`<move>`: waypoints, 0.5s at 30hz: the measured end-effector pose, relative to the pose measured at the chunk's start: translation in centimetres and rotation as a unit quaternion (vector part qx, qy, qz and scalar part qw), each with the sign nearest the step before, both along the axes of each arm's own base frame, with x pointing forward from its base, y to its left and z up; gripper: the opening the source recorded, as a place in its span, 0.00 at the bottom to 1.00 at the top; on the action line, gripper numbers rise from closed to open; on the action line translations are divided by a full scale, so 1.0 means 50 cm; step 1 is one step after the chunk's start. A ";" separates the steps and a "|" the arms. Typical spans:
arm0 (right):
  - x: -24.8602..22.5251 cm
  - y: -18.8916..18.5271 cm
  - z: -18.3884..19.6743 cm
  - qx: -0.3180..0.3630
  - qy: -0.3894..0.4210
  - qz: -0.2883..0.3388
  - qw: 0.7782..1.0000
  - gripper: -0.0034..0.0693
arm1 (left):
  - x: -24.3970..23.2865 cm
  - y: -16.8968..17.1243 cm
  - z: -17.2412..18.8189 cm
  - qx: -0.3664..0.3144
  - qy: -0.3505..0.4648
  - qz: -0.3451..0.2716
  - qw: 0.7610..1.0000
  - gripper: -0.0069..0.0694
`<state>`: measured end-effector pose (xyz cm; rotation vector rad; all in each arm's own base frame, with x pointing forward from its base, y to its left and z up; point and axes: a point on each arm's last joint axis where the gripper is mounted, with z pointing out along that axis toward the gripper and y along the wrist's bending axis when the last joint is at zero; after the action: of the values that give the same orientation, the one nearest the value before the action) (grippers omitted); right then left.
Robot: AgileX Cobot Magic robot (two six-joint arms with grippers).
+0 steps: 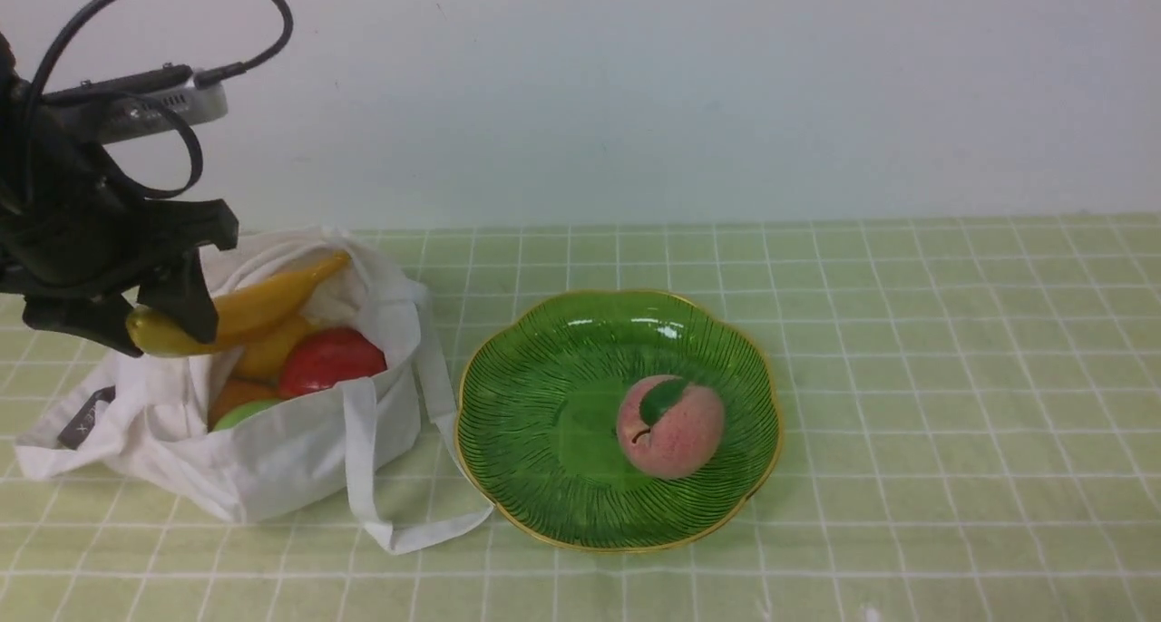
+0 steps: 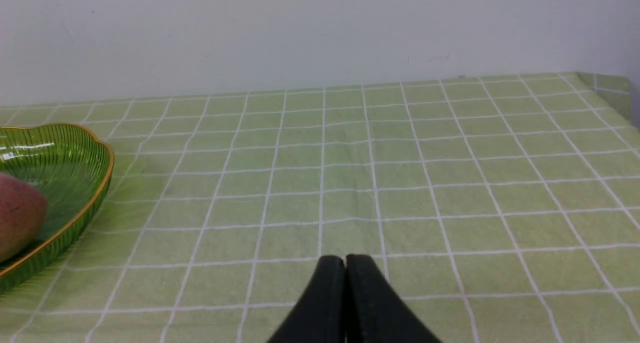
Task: Take the fruit out of the bag on the green coffee tablecloth and place them on the plate.
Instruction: 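Place the banana on the plate with the left gripper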
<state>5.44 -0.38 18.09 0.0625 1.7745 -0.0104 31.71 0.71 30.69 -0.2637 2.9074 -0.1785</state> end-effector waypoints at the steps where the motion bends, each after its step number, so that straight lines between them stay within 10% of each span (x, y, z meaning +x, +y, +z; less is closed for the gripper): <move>1: 0.000 0.000 0.000 0.000 0.000 0.000 1.000 0.03 | -0.006 0.000 0.002 0.001 -0.001 0.001 1.000 0.52; 15: 0.000 0.000 0.000 0.000 0.000 0.000 1.000 0.03 | -0.128 -0.160 0.069 -0.068 -0.056 -0.133 0.987 0.51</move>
<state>5.44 -0.38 18.09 0.0625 1.7745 -0.0104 25.31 -7.31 34.15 0.1135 2.8110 -0.4213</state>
